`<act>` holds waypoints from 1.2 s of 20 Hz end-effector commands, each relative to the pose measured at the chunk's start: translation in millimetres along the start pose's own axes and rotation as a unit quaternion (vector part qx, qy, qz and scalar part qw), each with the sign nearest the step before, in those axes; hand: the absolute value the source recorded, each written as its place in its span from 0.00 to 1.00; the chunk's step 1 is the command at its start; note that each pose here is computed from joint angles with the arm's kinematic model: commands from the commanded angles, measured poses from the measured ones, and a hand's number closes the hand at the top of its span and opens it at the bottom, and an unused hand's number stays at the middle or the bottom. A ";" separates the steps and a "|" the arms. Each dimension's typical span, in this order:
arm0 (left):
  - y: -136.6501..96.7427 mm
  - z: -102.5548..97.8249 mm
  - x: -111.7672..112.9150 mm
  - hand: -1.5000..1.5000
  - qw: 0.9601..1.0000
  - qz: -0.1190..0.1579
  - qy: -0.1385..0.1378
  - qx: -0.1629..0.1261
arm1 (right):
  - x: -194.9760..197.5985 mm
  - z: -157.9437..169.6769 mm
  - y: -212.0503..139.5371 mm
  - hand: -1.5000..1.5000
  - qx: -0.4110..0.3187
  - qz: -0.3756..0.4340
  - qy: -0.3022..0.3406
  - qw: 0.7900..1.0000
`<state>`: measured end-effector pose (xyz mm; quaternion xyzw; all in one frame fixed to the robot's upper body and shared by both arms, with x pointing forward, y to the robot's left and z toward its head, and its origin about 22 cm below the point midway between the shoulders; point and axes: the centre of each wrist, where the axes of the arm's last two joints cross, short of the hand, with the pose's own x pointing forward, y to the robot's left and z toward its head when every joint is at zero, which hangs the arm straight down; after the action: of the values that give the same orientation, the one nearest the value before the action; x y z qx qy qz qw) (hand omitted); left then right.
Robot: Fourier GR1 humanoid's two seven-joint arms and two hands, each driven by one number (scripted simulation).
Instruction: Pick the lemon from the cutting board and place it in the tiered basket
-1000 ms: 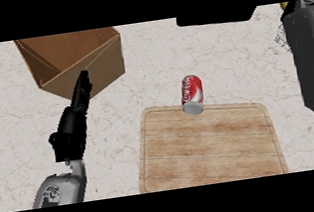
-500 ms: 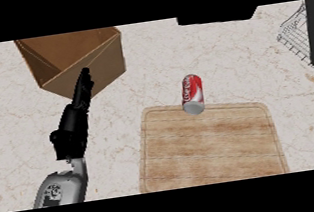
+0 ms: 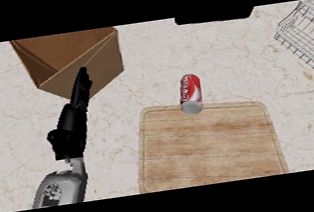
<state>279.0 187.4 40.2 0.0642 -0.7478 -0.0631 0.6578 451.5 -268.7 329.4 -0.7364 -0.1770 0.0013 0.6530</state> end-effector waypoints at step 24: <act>7.4 9.2 -12.6 0.50 1.000 -0.006 0.011 0.018 | -48.7 -75.8 23.9 0.00 -0.052 -0.265 0.144 0.952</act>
<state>275.8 199.0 32.0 0.0780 -0.7422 -0.0567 0.6632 437.8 -356.3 286.1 -0.6954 -0.2412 -0.1702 0.6552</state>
